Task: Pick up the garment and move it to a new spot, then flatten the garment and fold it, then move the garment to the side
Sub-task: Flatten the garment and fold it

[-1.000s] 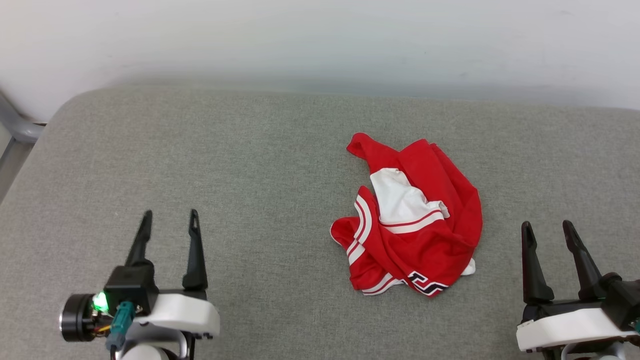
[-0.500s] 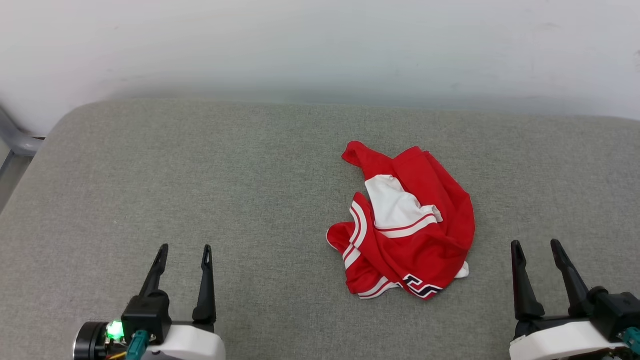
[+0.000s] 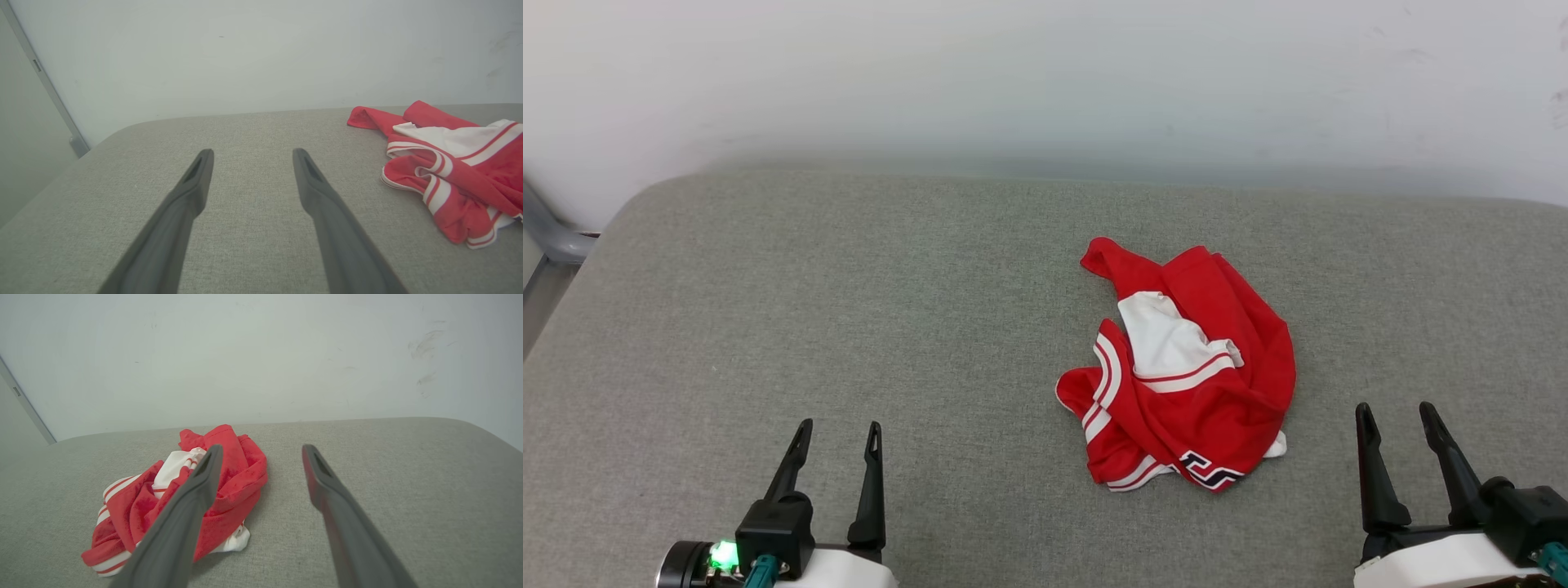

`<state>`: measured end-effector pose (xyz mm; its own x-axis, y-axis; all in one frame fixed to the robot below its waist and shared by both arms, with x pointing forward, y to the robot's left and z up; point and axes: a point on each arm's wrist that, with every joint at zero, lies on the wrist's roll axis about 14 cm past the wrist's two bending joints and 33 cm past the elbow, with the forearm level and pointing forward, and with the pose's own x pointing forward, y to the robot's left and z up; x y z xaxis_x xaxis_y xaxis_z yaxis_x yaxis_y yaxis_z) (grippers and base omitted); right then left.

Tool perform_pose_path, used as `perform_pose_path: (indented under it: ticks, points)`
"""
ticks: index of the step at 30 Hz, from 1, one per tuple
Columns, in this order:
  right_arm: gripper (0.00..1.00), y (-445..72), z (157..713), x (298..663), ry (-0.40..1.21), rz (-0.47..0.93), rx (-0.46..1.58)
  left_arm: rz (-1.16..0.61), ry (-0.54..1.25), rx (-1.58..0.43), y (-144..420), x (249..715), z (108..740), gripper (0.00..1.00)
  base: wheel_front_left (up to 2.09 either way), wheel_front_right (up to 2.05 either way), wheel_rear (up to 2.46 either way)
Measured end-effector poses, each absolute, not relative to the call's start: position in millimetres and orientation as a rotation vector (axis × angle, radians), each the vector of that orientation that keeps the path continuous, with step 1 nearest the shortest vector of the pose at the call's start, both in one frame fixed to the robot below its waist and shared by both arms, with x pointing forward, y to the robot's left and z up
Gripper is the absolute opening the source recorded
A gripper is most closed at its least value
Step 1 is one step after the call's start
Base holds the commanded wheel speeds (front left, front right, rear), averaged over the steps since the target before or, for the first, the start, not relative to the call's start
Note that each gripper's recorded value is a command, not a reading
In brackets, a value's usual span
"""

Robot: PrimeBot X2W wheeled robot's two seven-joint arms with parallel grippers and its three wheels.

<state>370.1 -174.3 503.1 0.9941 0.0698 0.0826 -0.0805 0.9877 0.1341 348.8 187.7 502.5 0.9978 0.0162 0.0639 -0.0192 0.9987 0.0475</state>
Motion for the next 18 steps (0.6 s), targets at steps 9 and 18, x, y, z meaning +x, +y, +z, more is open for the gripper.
perform_pose_path:
  ticks: [9,18]
  points:
    - [1.0,-174.5,501.9,369.8,-0.074,0.074,0.145,0.024,-0.058,0.05,190.5,348.9,500.1,1.0,0.0,0.0,0.0]
    - [1.0,-173.9,500.9,370.6,-0.071,0.075,0.145,0.031,-0.055,0.052,193.8,349.2,498.9,1.0,0.0,0.0,0.0]
